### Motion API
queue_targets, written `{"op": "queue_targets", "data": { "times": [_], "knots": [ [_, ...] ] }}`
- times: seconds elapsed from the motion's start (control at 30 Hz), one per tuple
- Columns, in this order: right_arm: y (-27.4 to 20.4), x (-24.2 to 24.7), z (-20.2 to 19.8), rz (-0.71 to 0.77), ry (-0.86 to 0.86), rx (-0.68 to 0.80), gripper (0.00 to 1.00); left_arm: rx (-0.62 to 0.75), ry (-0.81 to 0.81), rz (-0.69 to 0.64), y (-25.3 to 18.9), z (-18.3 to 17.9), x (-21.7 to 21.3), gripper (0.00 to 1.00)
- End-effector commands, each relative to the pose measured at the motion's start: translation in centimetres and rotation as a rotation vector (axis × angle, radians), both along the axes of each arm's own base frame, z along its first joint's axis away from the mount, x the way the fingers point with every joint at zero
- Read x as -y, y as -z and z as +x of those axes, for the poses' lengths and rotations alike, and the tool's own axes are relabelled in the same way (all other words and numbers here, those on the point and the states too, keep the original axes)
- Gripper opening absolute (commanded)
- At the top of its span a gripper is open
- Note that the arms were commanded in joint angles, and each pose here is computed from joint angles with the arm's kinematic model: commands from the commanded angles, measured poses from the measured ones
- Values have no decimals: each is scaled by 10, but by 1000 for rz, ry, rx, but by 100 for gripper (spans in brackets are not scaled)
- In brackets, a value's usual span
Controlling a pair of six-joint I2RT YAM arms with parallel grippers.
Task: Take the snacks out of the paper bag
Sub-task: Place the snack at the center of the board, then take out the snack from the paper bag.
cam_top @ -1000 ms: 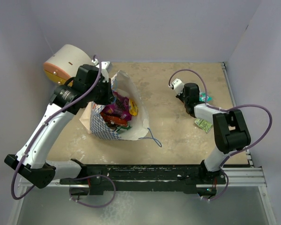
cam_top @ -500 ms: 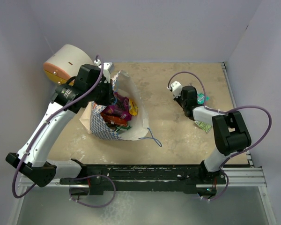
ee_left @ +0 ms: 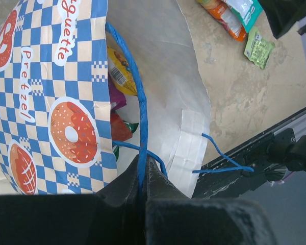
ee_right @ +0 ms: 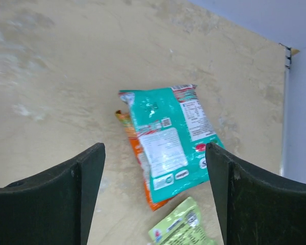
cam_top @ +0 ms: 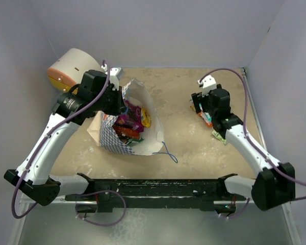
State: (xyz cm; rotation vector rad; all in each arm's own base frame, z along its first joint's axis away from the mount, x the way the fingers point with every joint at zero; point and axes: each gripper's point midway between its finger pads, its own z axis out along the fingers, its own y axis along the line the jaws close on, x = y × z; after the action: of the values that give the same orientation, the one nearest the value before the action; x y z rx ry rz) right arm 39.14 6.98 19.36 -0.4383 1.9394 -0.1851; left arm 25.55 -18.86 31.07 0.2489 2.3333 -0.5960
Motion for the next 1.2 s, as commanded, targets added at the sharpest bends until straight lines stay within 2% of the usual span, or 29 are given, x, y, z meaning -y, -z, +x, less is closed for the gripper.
{"op": "queue_targets", "data": {
  "times": [0.0, 0.3, 0.4, 0.7, 0.87, 1.03, 1.17],
  "knots": [
    [-25, -36, -39, 212, -54, -15, 82, 42, 12, -88, -18, 1, 9, 0],
    [-65, -133, -100, 612, -315, 26, 82, 37, -16, -93, -16, 0, 6, 0],
    [-88, -165, -112, 659, -429, 83, 82, 30, -47, -114, -15, -2, 4, 0],
    [-130, -244, -149, 532, -831, 176, 75, 40, -75, -166, -20, -14, -1, 0],
    [-116, -276, -166, 472, -931, 168, 69, 28, -71, -207, -27, -22, 1, 0],
    [-86, -307, -174, 339, -990, 175, 67, 36, -61, -255, -35, -30, 3, 0],
    [-67, -322, -159, 265, -960, 215, 69, 51, -42, -257, -36, -31, 4, 0]
  ]
}}
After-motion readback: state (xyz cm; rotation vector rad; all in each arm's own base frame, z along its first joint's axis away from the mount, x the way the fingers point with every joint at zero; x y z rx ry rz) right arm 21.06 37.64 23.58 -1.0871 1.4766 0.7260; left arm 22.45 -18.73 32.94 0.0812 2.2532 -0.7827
